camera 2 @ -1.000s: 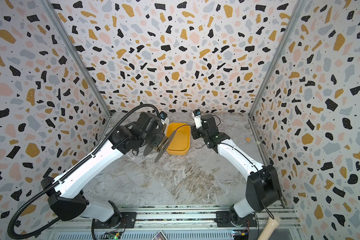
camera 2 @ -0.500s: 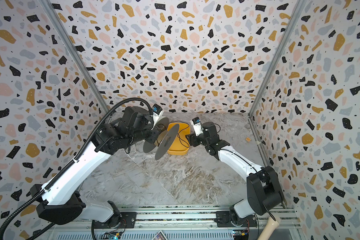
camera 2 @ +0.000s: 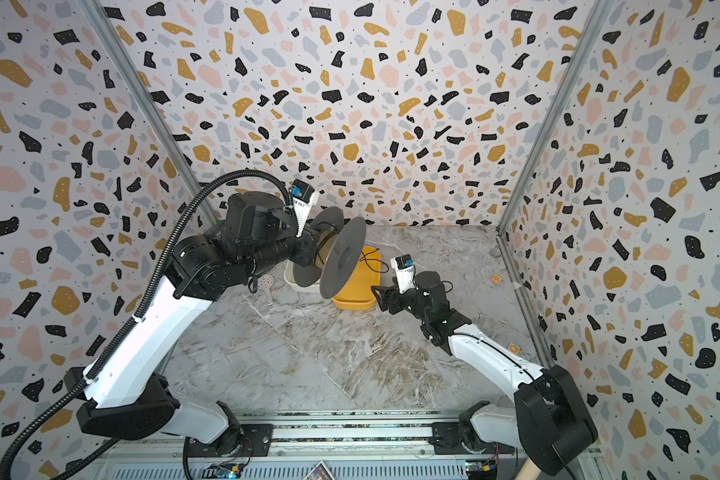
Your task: Wrap the cables
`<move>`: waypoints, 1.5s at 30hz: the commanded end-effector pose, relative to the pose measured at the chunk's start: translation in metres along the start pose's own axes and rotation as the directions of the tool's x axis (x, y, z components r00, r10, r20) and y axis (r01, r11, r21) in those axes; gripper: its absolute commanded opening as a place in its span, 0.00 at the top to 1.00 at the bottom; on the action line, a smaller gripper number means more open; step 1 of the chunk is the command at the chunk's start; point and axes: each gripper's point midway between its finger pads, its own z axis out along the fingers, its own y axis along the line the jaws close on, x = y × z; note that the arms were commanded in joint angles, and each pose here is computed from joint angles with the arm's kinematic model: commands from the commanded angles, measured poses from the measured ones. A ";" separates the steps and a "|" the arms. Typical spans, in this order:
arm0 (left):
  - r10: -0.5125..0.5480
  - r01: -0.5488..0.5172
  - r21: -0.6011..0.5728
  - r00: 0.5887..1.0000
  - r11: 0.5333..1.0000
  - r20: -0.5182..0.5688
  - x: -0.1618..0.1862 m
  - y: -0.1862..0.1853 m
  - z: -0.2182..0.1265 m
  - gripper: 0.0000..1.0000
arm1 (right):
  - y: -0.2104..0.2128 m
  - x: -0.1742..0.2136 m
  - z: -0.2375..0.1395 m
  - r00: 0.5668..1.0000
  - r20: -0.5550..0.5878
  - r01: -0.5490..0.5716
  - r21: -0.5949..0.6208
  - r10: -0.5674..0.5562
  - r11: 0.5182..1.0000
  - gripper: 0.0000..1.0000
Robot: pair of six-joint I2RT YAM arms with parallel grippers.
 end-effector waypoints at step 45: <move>-0.230 0.263 -0.083 0.930 0.961 0.287 -0.058 0.060 -0.030 1.00 | -0.053 -0.073 0.063 0.962 0.271 -0.076 0.159 0.030 0.984 1.00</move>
